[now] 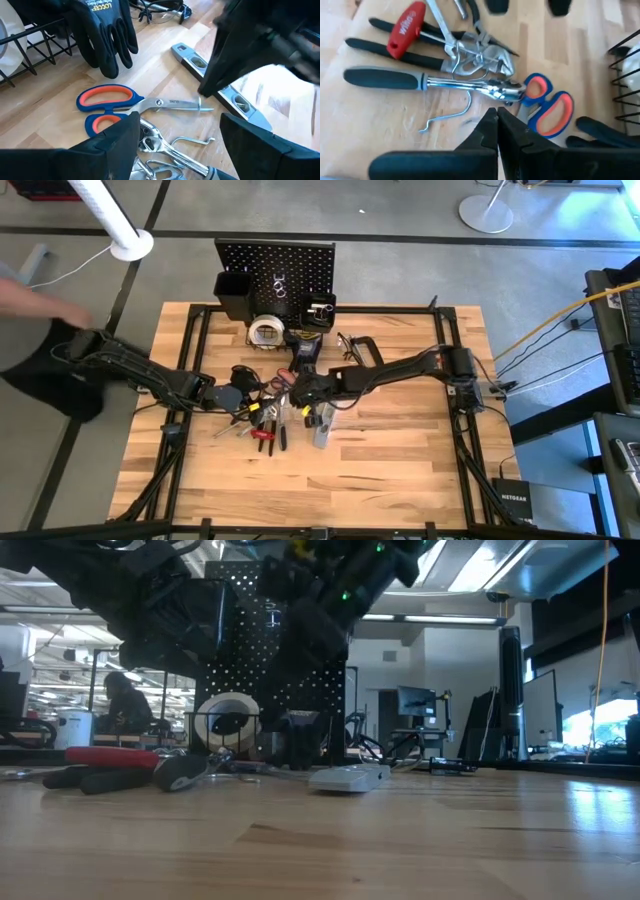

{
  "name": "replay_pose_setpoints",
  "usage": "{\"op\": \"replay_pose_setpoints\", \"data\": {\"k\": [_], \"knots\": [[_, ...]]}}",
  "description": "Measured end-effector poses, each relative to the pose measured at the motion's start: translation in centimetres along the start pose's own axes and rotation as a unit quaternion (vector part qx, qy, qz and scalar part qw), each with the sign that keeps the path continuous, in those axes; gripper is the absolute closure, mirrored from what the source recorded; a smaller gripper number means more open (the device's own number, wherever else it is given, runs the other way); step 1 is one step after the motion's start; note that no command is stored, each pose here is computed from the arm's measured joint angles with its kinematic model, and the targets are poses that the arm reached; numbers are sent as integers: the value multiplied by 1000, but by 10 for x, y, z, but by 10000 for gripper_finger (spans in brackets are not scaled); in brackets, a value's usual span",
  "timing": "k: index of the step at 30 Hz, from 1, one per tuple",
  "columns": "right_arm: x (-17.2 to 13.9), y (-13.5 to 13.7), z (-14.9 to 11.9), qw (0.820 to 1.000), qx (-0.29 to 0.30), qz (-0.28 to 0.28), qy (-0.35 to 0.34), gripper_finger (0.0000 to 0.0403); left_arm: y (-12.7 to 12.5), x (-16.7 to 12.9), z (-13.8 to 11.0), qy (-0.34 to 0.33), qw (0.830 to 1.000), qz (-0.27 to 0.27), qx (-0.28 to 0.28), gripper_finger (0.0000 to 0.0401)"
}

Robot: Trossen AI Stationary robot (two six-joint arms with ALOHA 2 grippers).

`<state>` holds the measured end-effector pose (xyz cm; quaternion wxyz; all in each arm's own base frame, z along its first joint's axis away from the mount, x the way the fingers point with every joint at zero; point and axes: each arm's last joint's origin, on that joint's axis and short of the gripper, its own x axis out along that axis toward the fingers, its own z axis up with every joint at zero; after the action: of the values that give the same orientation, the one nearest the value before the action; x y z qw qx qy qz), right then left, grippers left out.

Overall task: Hang tools onto peg board
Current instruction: Put the top hanger hook into the right black bin on the pegboard

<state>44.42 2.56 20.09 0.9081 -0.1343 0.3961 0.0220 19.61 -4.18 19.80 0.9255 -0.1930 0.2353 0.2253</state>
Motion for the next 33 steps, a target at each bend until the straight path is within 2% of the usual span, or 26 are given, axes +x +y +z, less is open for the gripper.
{"op": "replay_pose_setpoints", "data": {"k": [8, 11, 14, 20, 26, 33], "knots": [[-24, -6, 9, 1000, -8, -21, -10, 401, 0, 0, 0, 0, 1000, 0, 0, 141], [-23, -4, 5, 1000, 21, -8, 7, 395, 0, 0, 0, 0, 1000, 0, 0, 141], [-17, -1, 1, 998, 52, 29, 20, 378, 0, 0, 0, 0, 1000, 0, 0, 141], [8, 15, -14, 989, 74, 120, 53, 328, 0, 0, 0, -1, 1000, -1, -1, 141], [28, 25, -23, 989, 44, 128, 65, 286, 0, 0, 0, -1, 1000, -1, -1, 141], [28, 24, -23, 990, 32, 122, 62, 281, 0, 0, 0, -1, 1000, -1, -5, 141]]}}
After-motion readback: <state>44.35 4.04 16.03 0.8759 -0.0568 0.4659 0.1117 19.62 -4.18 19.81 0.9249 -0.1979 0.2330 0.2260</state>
